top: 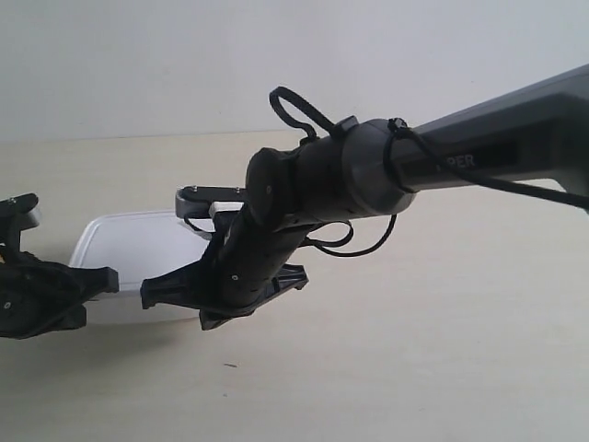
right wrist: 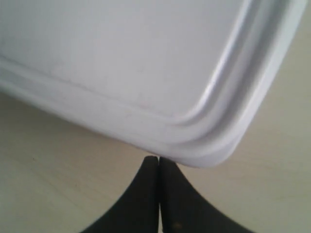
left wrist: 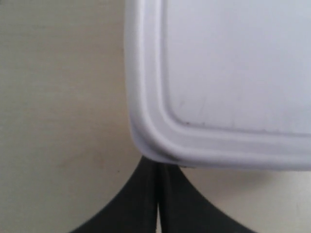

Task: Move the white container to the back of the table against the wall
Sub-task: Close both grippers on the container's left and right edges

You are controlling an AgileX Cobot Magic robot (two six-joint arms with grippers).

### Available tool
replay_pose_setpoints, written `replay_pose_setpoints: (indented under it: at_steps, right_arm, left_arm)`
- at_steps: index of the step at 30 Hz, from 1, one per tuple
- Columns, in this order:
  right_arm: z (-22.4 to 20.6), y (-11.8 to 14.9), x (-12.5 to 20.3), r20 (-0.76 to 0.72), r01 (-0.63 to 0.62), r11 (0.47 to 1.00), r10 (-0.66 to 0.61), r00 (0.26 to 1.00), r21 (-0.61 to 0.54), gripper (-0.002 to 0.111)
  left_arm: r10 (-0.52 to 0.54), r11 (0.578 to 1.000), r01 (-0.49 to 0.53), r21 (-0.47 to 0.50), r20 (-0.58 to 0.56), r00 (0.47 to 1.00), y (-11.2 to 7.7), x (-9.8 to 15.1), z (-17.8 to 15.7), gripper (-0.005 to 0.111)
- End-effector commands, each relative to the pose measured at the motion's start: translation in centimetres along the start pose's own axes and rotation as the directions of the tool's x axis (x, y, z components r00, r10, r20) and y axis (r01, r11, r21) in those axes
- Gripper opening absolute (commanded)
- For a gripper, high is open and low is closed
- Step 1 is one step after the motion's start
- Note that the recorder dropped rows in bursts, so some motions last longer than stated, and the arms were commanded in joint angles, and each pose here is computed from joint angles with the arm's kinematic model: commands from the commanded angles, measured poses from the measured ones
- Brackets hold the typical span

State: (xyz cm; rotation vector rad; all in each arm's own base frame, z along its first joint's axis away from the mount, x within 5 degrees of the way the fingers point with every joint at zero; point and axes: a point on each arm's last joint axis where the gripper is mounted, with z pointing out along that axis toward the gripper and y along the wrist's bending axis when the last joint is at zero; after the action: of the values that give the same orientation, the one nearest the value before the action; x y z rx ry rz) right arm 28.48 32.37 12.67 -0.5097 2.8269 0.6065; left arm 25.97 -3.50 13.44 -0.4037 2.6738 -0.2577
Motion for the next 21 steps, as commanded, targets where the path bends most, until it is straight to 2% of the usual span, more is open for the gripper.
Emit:
replay_pose_setpoints:
  at_steps: [1, 11, 21]
  right_arm:
    - [-0.1, -0.7, -0.8, 0.046, 0.008, 1.0, -0.009, 0.999, 0.011, 0.0]
    - [-0.9, -4.0, -2.6, 0.084, -0.032, 0.999, 0.029, 0.996, 0.036, 0.0]
    - [-1.0, -4.1, -3.0, 0.117, -0.027, 0.999, 0.024, 0.993, 0.029, 0.0]
  left_arm:
    - [-0.01, 1.0, 0.01, 0.008, 0.033, 0.999, -0.5, -0.8, 0.4, 0.0]
    - [-0.013, 1.0, 0.012, 0.014, 0.101, 0.995, -0.5, -1.5, 0.5, 0.0]
    - [-0.007, 0.999, 0.0, 0.044, 0.164, 0.986, -1.7, -3.6, 0.0, 0.0]
